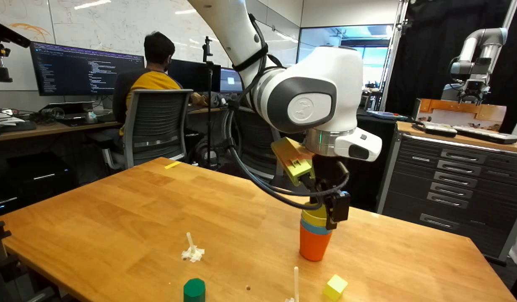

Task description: Take the yellow cup and put it inside the blue cup, then place both inside the orange cup

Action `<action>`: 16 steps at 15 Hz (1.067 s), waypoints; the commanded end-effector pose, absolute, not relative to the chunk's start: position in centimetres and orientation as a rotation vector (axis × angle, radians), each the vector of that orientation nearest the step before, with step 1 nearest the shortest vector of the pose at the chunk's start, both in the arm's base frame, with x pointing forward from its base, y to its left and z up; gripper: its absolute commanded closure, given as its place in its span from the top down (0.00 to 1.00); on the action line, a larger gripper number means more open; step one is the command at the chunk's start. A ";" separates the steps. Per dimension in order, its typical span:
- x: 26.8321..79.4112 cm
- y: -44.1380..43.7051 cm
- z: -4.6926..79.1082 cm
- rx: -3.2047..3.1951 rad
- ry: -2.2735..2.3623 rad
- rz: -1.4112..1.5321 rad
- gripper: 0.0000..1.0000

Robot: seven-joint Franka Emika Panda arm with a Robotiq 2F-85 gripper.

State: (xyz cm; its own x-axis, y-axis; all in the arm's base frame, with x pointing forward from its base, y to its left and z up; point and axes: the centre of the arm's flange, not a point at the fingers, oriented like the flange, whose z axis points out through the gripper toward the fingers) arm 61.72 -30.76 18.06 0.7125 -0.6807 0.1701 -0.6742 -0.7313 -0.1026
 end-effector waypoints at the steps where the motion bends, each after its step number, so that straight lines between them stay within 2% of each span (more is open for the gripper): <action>1: 61.4 -29.3 22.2 -2.873 1.115 -0.403 0.91; 4: 60.9 -27.7 25.0 -2.877 0.989 -0.383 0.92; 8: 58.4 -23.5 27.9 -2.890 0.664 -0.267 0.99; 16: 47.5 -15.7 31.1 -2.889 0.066 0.015 1.00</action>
State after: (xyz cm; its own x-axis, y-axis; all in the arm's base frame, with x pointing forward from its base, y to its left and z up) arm 54.05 -18.61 29.15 0.9835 -0.1795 0.0242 -0.1700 -0.9609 -0.2186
